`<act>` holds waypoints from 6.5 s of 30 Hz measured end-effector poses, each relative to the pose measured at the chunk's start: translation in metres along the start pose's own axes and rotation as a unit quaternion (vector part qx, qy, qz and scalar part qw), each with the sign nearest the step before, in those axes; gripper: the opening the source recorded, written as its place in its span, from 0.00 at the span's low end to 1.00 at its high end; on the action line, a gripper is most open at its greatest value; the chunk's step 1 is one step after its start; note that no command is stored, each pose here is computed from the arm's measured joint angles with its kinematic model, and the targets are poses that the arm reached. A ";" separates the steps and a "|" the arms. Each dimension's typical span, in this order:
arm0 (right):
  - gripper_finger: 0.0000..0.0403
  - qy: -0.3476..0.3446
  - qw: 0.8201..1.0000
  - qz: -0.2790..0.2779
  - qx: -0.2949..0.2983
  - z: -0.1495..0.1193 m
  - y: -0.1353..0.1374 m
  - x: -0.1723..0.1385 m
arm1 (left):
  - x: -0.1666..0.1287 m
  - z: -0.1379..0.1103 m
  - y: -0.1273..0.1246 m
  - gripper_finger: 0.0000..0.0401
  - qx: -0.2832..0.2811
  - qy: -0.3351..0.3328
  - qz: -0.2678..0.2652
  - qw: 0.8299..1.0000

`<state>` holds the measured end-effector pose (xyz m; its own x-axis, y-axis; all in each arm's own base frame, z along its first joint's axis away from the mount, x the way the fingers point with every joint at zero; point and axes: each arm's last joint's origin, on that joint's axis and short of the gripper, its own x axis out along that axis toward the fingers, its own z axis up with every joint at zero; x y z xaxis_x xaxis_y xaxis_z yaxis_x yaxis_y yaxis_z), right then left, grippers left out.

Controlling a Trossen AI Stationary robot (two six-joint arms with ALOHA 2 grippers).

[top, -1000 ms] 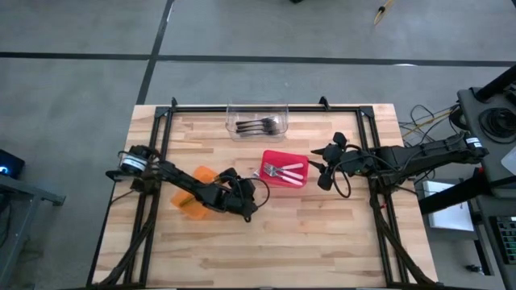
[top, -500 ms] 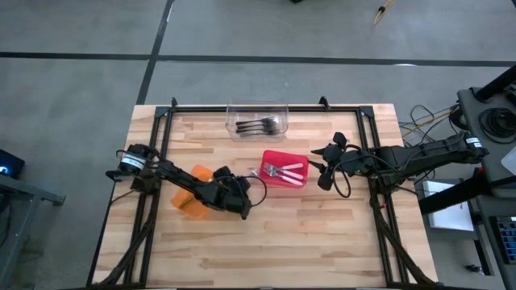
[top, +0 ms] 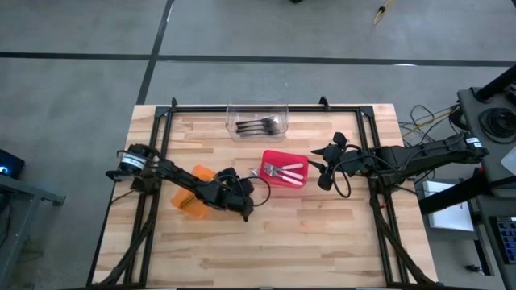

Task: Sort silverware by color (type)
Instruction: Put the white fork into the red bin

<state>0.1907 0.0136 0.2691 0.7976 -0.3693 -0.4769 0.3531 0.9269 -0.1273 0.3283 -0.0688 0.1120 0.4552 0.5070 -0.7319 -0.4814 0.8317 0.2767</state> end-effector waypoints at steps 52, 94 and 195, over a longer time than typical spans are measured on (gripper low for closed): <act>0.39 0.004 1.000 -0.001 -0.008 -0.001 0.000 0.000 | -0.010 0.004 -0.020 0.55 -0.025 -0.072 0.010 0.997; 0.39 0.005 1.000 -0.001 -0.011 -0.002 0.000 0.000 | 0.002 0.002 -0.010 0.05 -0.002 0.013 -0.047 0.999; 0.39 -0.009 1.000 0.002 -0.008 0.001 0.000 0.001 | -0.074 0.054 0.011 0.00 0.075 -0.098 -0.033 0.992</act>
<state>0.1919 0.0137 0.2691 0.8072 -0.3673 -0.4622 0.3427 0.9290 -0.1398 0.3295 -0.0851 0.2025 0.6259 0.4722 -0.6206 -0.3355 0.8815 0.3324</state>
